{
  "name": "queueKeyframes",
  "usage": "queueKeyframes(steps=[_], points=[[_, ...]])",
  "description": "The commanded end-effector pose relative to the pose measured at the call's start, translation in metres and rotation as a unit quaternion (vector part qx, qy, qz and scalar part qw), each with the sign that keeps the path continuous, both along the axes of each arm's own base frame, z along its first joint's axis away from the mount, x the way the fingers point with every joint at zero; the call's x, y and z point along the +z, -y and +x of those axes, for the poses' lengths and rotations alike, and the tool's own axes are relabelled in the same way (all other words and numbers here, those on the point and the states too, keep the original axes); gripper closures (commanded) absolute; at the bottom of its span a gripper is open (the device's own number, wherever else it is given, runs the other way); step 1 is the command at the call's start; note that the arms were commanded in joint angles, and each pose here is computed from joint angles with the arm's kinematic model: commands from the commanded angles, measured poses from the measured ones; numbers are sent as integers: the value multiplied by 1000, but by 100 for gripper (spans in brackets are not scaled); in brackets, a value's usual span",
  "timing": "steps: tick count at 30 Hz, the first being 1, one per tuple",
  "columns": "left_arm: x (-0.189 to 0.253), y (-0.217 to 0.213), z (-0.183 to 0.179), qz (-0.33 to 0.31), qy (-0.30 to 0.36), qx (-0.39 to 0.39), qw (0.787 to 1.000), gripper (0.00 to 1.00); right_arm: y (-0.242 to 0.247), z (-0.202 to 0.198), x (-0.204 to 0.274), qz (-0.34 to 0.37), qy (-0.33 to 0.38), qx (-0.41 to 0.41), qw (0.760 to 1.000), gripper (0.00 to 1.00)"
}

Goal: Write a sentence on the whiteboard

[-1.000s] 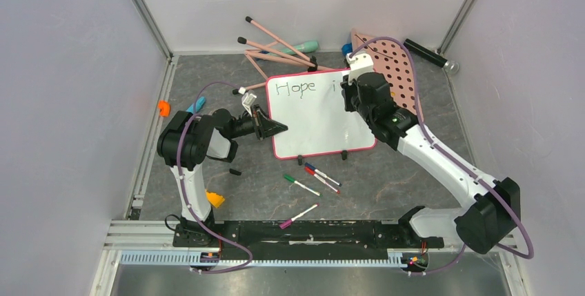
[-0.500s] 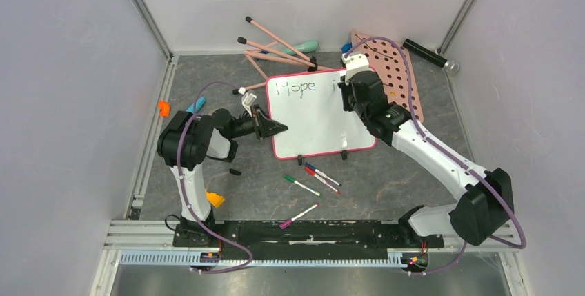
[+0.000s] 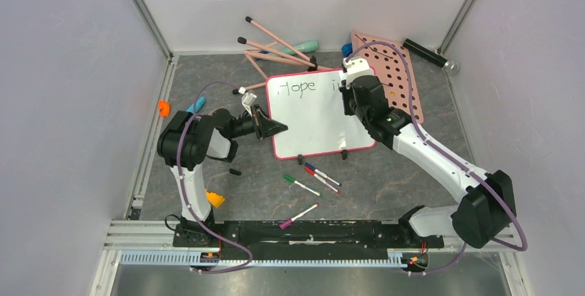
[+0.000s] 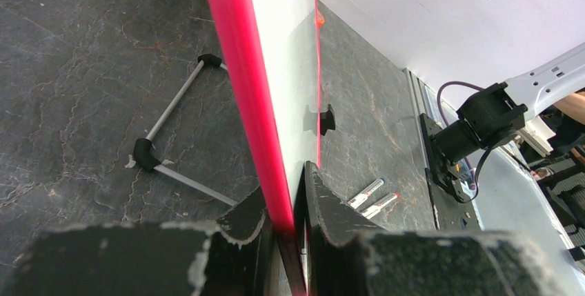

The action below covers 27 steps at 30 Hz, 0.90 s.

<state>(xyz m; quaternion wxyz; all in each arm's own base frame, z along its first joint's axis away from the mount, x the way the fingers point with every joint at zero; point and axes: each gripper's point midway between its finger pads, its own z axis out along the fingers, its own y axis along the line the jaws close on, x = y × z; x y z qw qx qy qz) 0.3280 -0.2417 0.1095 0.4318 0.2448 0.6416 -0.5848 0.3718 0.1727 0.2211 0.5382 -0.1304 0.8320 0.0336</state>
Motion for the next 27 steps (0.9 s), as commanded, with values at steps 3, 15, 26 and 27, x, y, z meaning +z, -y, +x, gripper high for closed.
queueKeyframes(steps=[3,15,26,27], points=[[11,2,6,3,79,-1,997,98,2,12,22,1,25,-13,1000,100],[11,3,7,2,78,-1,997,98,16,19,22,-7,24,-40,999,100],[11,3,6,3,78,-2,997,98,18,7,4,-7,-1,-26,1000,100],[11,3,6,2,78,-2,997,98,18,4,0,-6,-6,-23,1000,100]])
